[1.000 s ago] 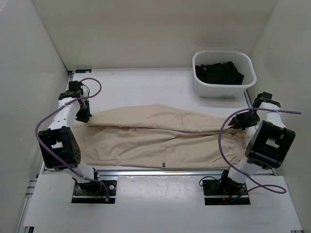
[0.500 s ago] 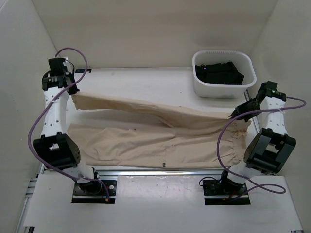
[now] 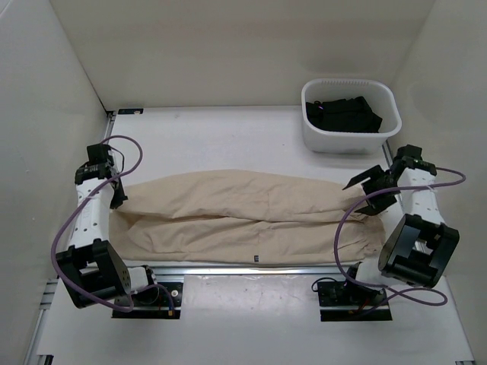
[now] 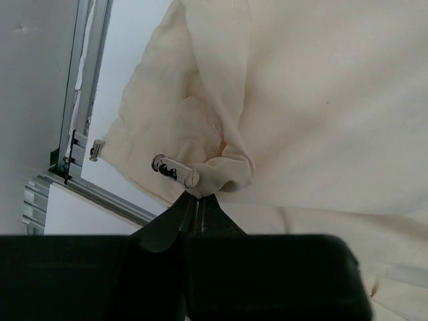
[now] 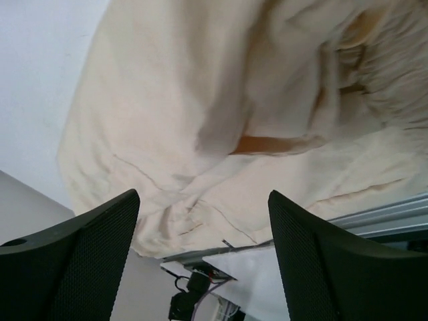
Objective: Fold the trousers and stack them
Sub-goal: Fold the trousers
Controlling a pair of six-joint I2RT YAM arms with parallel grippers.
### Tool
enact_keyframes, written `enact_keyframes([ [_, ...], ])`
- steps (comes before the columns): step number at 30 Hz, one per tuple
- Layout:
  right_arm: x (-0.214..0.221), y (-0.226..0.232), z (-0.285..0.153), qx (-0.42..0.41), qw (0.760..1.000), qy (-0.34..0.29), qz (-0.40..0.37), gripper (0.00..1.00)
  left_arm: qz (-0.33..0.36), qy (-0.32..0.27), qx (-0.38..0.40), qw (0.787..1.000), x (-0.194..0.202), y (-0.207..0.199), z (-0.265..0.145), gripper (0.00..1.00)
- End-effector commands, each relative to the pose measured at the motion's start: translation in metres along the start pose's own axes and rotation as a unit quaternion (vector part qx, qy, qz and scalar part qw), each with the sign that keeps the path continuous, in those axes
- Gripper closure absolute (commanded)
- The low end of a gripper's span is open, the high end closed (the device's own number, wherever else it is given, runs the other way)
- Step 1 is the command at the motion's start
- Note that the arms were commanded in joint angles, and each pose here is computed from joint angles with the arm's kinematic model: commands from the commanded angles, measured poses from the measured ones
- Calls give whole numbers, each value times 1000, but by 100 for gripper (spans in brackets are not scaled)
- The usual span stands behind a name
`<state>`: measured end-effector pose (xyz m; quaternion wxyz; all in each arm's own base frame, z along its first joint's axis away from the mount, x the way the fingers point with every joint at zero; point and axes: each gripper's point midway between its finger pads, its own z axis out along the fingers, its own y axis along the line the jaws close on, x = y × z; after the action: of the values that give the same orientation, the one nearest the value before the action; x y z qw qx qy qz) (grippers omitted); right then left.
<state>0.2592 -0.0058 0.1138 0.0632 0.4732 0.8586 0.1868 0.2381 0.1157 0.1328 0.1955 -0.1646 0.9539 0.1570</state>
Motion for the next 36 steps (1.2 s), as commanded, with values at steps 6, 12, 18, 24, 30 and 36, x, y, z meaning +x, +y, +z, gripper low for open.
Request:
enact_keyframes([
  [6,-18,-36,-8,102,990,-94,33,12,-6,-32,-22,999,-15,10,-11,86],
  [12,-58,-48,-9,122,975,-178,53,18,-15,-46,-24,999,-26,14,-14,86],
  [18,-87,-38,13,133,974,-173,55,19,-18,-56,-29,998,-35,16,-16,86],
  [24,-98,-25,23,103,976,-180,73,23,-30,-53,-40,997,-36,26,-15,86],
  [30,-102,-15,20,94,977,-176,73,72,-34,-51,-42,997,-39,29,-17,86],
  [36,-99,-12,18,91,981,-161,60,70,-33,-47,-42,997,-41,28,-14,86],
])
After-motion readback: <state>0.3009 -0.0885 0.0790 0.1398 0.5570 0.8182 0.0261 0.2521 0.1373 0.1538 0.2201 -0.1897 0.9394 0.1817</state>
